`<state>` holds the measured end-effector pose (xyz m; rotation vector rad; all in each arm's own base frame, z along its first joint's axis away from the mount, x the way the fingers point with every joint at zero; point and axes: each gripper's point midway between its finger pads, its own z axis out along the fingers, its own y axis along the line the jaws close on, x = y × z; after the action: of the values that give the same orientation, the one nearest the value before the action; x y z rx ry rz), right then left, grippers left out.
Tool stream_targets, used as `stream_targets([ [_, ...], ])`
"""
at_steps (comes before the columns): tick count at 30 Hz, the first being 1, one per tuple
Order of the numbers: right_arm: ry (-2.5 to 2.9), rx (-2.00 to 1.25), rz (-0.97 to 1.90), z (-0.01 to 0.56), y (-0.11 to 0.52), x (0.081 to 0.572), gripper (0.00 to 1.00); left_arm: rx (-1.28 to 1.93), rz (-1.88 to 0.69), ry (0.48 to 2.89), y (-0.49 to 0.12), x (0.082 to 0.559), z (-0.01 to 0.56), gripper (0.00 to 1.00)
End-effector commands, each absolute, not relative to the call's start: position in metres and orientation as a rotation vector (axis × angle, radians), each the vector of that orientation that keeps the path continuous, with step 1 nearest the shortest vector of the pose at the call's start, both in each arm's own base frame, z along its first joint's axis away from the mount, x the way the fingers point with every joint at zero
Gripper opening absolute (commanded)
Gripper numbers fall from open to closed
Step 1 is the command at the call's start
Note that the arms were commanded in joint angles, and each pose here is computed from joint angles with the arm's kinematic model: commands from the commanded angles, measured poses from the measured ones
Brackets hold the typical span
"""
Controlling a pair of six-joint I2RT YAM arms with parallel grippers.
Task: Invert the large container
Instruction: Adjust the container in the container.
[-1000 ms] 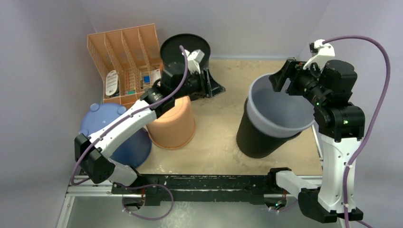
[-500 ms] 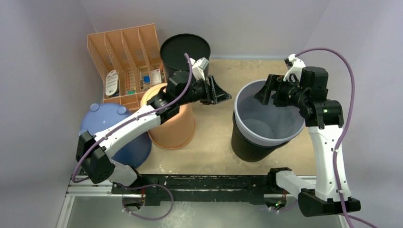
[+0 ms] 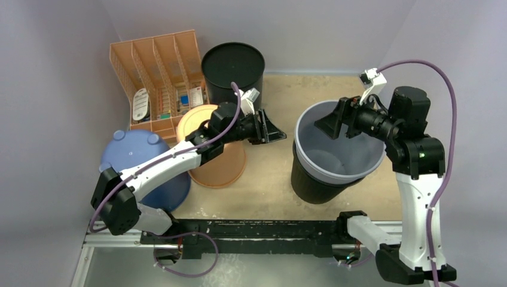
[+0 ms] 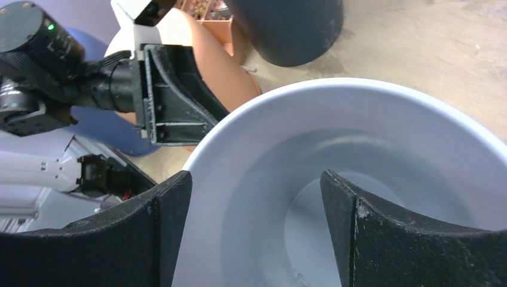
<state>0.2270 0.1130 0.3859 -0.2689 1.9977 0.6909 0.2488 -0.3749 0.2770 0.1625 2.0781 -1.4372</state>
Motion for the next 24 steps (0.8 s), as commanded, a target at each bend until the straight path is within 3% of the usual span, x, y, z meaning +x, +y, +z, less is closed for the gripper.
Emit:
stream_targets([
  [1, 1.931, -0.404, 0.749, 0.401, 0.127, 0.218, 0.81, 0.178, -1.490, 1.953, -0.375, 0.247, 0.311, 0.45],
  [5, 1.939, -0.434, 0.757, 0.398, 0.132, 0.216, 0.81, 0.176, -1.461, 1.968, -0.374, 0.251, 0.306, 0.49],
  [19, 2.059, -0.540, 0.709, 0.367, 0.168, 0.211, 0.79, 0.035, -1.304, 1.983, -0.349, 0.294, 0.293, 0.50],
  [24, 2.149, -0.569, 0.628, 0.345, 0.177, 0.212, 0.72, 0.007, -1.292, 1.986, -0.347, 0.299, 0.291, 0.50],
])
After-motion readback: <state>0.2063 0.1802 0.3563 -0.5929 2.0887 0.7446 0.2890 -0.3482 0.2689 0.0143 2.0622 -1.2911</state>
